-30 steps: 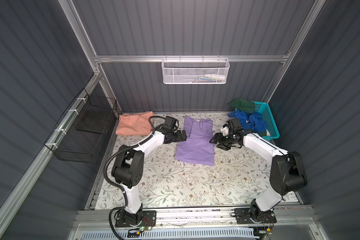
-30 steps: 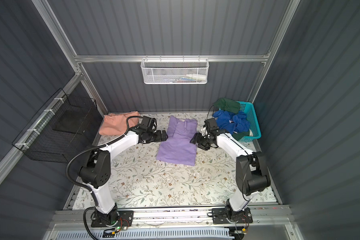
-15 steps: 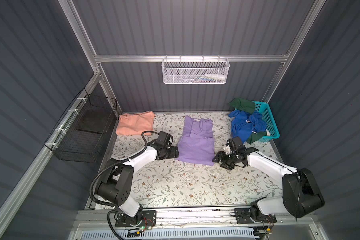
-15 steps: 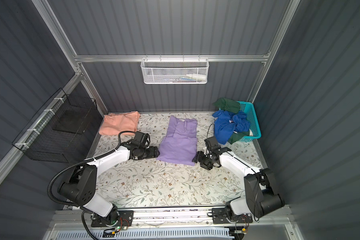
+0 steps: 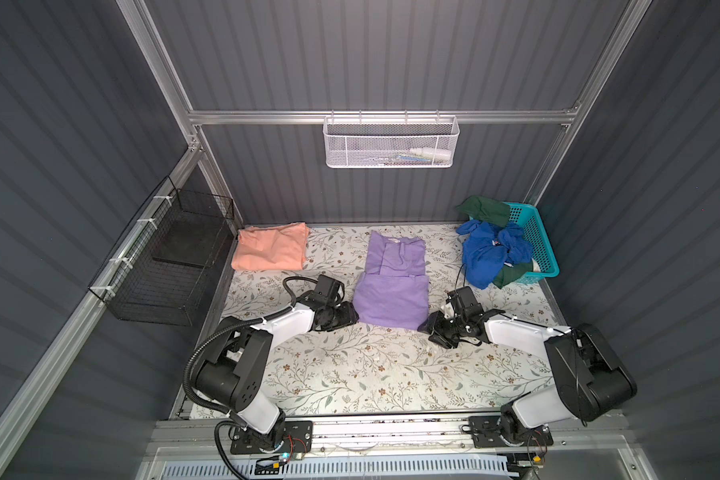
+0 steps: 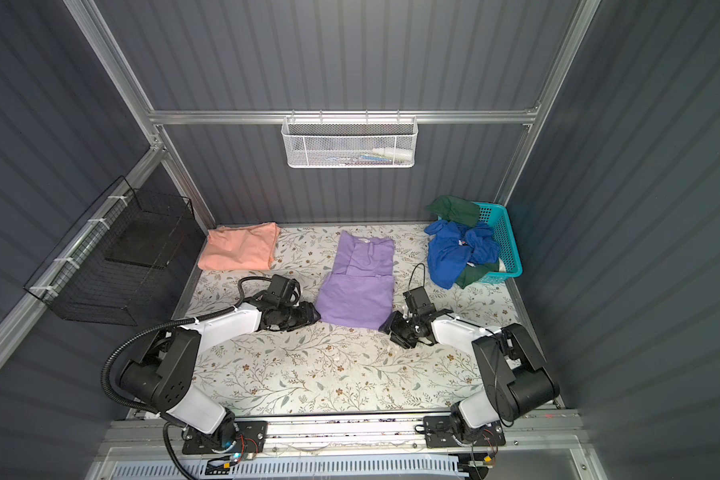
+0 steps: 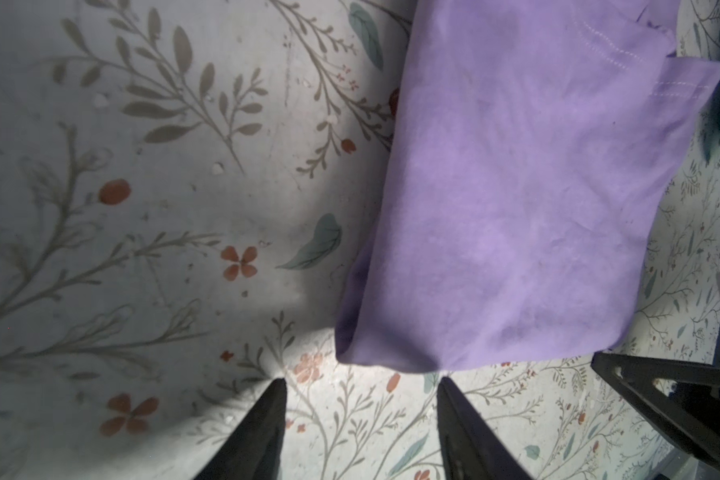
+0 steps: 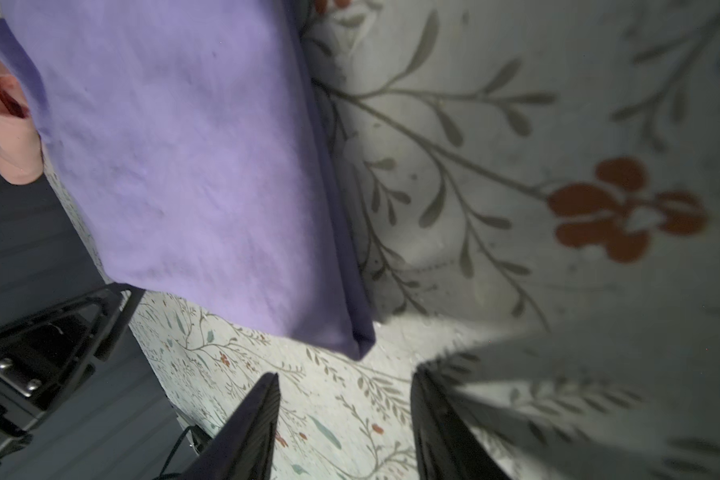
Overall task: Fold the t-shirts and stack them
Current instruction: 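Grasp the near edge of the folded lavender shirt with both grippers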
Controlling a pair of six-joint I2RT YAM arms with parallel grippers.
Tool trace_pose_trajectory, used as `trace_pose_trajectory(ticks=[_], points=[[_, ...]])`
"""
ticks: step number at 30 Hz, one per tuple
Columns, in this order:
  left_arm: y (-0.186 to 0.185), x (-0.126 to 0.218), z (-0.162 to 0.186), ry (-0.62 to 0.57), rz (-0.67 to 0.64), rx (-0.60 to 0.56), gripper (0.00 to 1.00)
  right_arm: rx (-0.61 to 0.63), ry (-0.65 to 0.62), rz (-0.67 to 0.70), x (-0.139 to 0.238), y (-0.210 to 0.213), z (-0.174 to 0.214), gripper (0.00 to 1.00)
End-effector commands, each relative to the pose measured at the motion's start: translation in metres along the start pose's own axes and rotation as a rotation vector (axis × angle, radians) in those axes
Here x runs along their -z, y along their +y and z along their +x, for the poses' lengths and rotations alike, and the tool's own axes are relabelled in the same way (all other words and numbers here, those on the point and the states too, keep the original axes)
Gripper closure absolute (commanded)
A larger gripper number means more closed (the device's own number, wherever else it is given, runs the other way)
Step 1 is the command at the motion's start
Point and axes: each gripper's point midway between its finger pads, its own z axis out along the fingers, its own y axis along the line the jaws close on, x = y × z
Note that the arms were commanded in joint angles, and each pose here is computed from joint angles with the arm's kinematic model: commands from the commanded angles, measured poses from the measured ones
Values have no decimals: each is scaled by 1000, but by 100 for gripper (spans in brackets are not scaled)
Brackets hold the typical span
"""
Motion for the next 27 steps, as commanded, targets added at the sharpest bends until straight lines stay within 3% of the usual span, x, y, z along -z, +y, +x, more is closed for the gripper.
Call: trace_pose_trajectory(ticks=[1,12,17,19,22,27], points=[[0,-12,11,39,16,38,46,-28,-5,-18,-8,-1,-1,48],[13,-26,3,25,-60,63,65,-28,-17,-10,-17,3,-13,65],[12,-27,-7,-1,-74,55,76,-14,-32,15,-17,2,-19,90],[10,-25,-11,-11,-71,42,85,-6,-34,23,-16,3,-21,98],[9,-24,-14,-13,-80,17,99,9,-41,33,-13,4,-23,100],[7,-27,-13,11,-79,-11,100,27,-52,34,-7,7,-26,100]])
